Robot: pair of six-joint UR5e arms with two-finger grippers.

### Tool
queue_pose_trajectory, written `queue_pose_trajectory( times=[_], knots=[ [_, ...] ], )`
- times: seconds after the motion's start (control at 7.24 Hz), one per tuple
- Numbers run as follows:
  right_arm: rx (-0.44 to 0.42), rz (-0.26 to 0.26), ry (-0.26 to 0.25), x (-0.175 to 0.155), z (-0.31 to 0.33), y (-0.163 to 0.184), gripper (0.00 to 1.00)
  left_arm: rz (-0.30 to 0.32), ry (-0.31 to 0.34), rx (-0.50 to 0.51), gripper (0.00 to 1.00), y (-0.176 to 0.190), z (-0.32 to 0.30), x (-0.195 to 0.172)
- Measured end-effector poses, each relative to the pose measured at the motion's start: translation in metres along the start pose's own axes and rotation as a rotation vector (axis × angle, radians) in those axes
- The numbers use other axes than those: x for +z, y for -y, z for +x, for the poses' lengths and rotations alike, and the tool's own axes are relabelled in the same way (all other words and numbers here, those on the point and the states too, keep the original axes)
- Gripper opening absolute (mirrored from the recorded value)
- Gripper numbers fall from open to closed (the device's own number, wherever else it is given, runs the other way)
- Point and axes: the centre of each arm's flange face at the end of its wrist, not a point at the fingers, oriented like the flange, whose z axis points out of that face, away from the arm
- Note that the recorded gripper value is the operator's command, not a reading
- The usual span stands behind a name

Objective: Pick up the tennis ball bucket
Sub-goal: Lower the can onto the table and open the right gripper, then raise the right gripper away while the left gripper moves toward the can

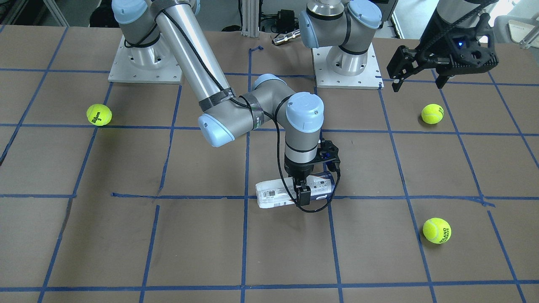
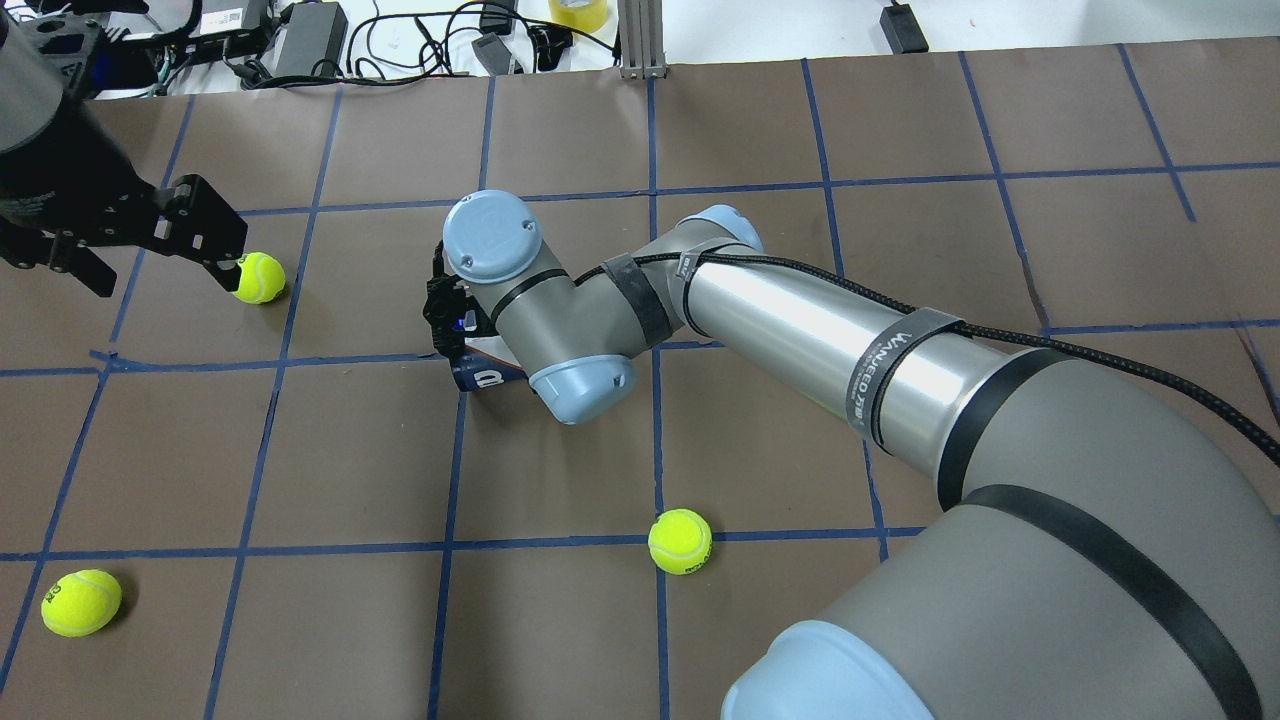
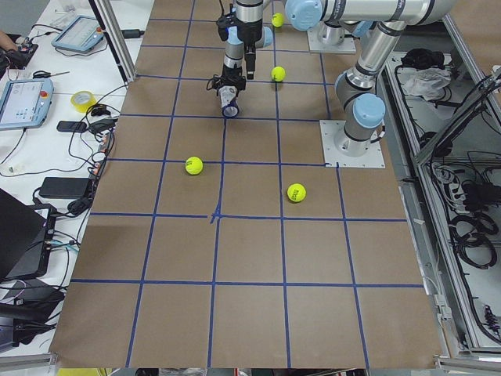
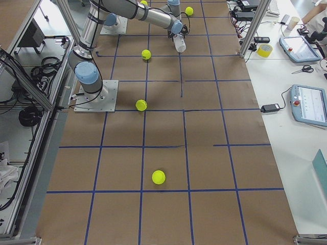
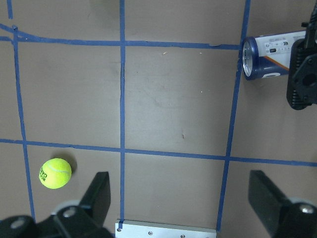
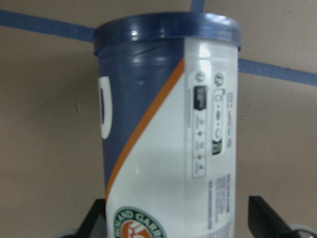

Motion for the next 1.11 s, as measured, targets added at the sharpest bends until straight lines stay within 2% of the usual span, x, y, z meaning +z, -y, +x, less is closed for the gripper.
queue_pose_trajectory(
  times=[0.28, 0.55, 0.83, 1.11],
  knots=[
    [0.007, 0.008, -0.012, -0.015, 0.006, -0.004, 1.00, -0.003, -0.001, 0.000, 1.00, 0.000, 0.000, 0.001],
    [0.052, 0.067, -0.024, -0.047, 0.027, -0.028, 1.00, -0.019, -0.007, 0.000, 1.00, 0.001, 0.000, 0.003],
    [0.142, 0.131, 0.008, -0.090, 0.058, -0.093, 1.00, -0.032, -0.011, 0.000, 1.00, 0.004, -0.001, 0.007],
    [0.256, 0.151, 0.028, -0.149, 0.073, -0.162, 1.00, -0.050, -0.052, -0.002, 1.00, 0.011, 0.003, 0.021]
  ],
)
